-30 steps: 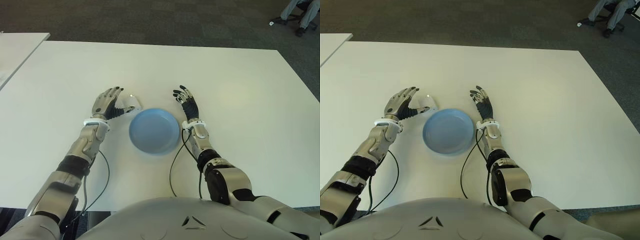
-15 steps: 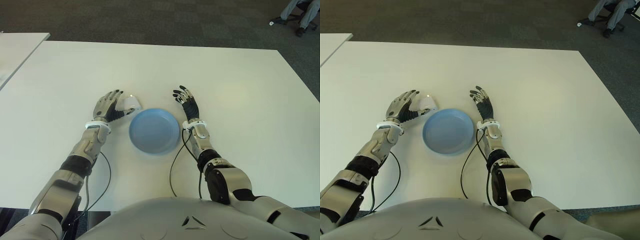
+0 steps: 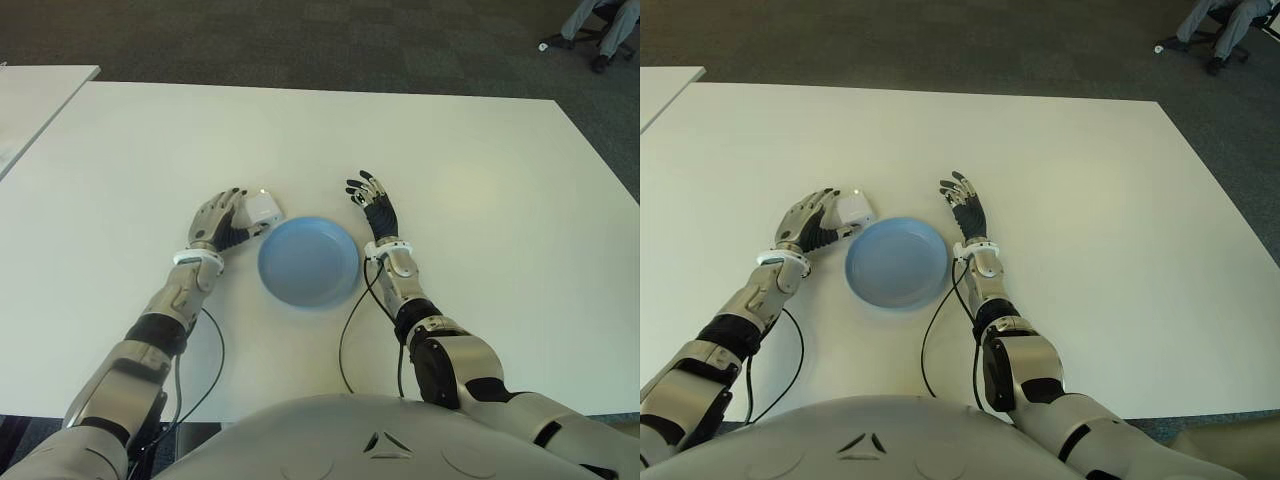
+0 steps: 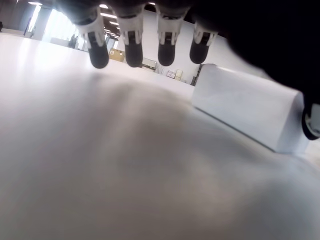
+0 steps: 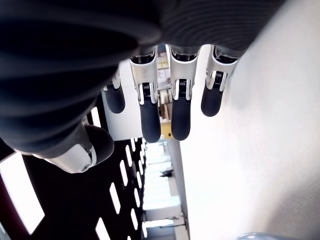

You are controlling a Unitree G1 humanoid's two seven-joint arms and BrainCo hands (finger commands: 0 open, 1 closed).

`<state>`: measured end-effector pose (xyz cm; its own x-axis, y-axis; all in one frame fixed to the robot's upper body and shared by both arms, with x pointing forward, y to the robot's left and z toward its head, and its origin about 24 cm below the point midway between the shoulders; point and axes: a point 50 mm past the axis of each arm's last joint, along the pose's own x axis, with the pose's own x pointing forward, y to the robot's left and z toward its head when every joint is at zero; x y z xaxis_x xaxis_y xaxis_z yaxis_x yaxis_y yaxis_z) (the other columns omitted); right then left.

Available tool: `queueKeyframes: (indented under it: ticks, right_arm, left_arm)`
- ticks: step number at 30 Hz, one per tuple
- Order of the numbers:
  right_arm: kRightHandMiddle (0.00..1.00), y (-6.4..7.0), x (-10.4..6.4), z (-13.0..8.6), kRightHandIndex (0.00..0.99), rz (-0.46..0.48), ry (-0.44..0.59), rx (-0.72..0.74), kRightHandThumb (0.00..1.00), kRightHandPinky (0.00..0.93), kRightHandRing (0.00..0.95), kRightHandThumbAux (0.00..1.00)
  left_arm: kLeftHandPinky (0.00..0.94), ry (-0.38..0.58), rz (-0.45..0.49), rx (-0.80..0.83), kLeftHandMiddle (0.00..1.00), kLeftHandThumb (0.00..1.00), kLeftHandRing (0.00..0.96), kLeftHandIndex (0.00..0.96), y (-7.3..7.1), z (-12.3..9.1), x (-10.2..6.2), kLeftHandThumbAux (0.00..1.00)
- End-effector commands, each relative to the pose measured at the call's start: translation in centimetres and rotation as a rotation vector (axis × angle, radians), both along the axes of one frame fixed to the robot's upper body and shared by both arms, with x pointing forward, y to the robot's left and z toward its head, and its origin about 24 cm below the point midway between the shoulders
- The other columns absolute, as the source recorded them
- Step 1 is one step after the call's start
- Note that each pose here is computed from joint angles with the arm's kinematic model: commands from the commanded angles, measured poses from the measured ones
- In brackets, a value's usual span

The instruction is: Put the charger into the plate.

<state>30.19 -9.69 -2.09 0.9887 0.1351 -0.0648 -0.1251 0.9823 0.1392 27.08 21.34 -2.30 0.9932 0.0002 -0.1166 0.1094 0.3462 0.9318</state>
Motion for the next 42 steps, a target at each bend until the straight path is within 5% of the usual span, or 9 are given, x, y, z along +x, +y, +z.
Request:
queueKeyframes:
  ticks: [1, 42]
  right_arm:
    - [0.272, 0.89, -1.03, -1.47, 0.12, 0.004, 0.089, 0.025, 0.0, 0.182, 0.243, 0.552]
    - [0.265, 1.36, -1.13, -1.43, 0.137, 0.007, 0.089, 0.011, 0.0, 0.179, 0.233, 0.533]
  left_arm:
    - [0.076, 0.001, 0.001, -0.022, 0.009, 0.227, 0.025, 0.0, -0.39, -0.25, 0.09, 0.333]
    - [0.133, 0.088, -0.195, 0.248, 0.039, 0.262, 0.05, 0.011, -0.46, -0.89, 0.43, 0.354]
